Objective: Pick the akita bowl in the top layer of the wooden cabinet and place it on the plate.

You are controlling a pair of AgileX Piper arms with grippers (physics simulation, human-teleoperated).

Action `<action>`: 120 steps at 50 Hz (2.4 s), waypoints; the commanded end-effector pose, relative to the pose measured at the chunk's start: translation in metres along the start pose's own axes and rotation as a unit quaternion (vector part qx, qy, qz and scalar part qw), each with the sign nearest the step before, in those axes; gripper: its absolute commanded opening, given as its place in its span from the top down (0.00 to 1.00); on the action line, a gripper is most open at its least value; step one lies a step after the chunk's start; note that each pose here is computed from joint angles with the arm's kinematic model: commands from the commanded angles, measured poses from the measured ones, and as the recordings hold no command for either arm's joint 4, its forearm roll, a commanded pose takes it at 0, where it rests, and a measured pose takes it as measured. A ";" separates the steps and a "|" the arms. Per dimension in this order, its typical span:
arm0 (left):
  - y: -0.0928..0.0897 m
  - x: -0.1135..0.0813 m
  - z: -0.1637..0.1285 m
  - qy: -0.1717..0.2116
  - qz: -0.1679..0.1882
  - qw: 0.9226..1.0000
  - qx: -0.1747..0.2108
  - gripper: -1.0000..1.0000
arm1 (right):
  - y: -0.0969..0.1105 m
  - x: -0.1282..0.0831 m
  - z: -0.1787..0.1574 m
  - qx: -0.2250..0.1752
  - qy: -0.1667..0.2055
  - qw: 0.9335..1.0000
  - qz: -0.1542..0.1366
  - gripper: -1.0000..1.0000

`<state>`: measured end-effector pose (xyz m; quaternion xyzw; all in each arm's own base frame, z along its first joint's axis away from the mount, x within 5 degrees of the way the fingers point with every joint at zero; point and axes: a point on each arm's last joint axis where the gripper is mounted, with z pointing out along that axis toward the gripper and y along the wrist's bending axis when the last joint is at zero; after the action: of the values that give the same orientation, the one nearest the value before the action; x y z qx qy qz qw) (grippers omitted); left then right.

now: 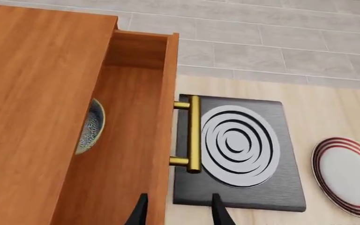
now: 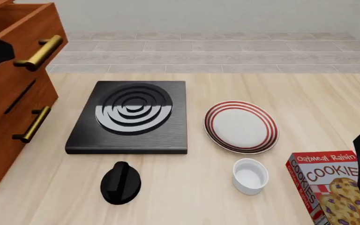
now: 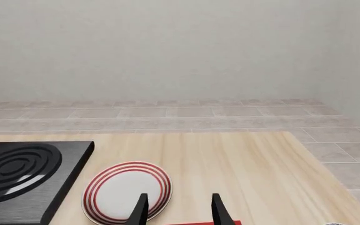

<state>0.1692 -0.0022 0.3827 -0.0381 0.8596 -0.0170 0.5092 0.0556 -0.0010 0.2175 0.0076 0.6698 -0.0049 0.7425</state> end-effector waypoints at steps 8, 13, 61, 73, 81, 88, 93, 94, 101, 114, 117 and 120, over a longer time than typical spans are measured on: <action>-0.013 0.027 0.043 0.097 -0.015 0.995 0.029 0.00 | 0.000 0.000 0.000 0.001 0.000 1.000 0.002 0.00; -0.013 0.026 0.048 0.102 -0.016 0.994 0.027 0.00 | 0.000 0.000 0.000 0.002 0.000 1.000 0.004 0.00; -0.032 0.020 0.055 0.116 -0.004 0.992 0.058 0.00 | 0.000 -0.001 0.000 0.003 -0.005 1.000 0.008 0.00; -0.039 0.016 0.052 0.115 -0.005 0.991 0.070 0.00 | 0.000 -0.002 0.000 0.003 -0.006 1.000 0.009 0.00; -0.044 0.013 0.052 0.114 -0.002 0.990 0.078 0.00 | 0.000 -0.002 0.000 0.003 -0.005 1.000 0.008 0.00; -0.048 0.012 0.052 0.114 -0.002 0.990 0.085 0.00 | 0.000 -0.002 0.000 0.003 -0.006 1.000 0.007 0.00; -0.050 0.011 0.051 0.114 -0.001 0.990 0.089 0.00 | 0.000 -0.002 0.000 0.003 -0.006 1.000 0.007 0.00; -0.052 0.010 0.051 0.113 0.000 0.989 0.092 0.00 | 0.000 -0.002 0.000 0.004 -0.006 1.000 0.007 0.00; -0.056 0.010 0.050 0.115 -0.003 0.988 0.098 0.00 | 0.000 -0.002 0.000 0.004 -0.006 1.000 0.008 0.00; -0.065 0.006 0.045 0.110 -0.008 0.987 0.116 0.00 | -0.001 -0.002 0.000 0.005 -0.007 1.000 0.007 0.00; -0.068 0.007 0.043 0.110 -0.011 0.986 0.122 0.00 | -0.001 -0.003 0.000 0.005 -0.008 1.000 0.007 0.00; -0.070 0.006 0.043 0.110 -0.009 0.986 0.125 0.00 | -0.001 -0.003 0.000 0.005 -0.008 1.000 0.007 0.00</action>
<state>0.2063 -0.0578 0.3717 0.0090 0.8925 -0.1090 0.4377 0.0552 -0.0015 0.2198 0.0157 0.6644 -0.0025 0.7472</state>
